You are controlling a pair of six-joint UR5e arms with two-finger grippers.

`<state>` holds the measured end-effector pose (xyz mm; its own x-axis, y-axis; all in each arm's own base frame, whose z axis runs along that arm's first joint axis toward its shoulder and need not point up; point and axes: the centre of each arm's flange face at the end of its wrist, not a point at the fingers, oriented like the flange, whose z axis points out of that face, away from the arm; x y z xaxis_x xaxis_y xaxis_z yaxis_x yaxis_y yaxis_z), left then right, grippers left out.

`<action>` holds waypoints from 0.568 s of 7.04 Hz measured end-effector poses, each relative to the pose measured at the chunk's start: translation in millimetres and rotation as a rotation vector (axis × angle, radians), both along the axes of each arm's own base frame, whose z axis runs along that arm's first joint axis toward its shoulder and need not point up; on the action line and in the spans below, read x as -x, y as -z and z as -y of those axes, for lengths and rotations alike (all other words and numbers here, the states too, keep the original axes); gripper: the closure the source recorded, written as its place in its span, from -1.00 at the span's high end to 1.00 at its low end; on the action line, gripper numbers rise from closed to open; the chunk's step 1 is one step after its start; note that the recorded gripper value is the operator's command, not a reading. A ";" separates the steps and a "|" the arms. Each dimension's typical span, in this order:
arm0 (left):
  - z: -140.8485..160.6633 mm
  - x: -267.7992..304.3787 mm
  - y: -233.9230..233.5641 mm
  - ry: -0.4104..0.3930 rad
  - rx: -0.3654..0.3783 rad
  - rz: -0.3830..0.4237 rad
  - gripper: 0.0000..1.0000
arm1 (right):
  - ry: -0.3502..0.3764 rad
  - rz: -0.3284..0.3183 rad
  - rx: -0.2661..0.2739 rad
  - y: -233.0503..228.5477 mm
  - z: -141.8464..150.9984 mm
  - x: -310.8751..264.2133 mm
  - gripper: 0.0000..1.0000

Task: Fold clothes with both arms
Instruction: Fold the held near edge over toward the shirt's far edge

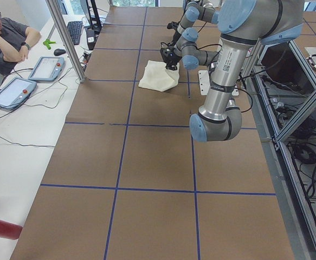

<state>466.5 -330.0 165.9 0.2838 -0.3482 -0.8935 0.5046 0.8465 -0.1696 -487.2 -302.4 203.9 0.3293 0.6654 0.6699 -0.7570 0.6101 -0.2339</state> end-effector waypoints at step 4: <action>77.5 -41.4 -13.2 0.044 -0.046 0.134 -1.00 | -0.006 -0.119 0.000 -46.3 57.7 24.9 -1.00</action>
<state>507.9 -407.5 179.1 0.3865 -0.3223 -0.8641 0.5572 0.8282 -0.0597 -512.1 -360.2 250.2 0.4024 0.6681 0.6259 -0.7834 0.6051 -0.1422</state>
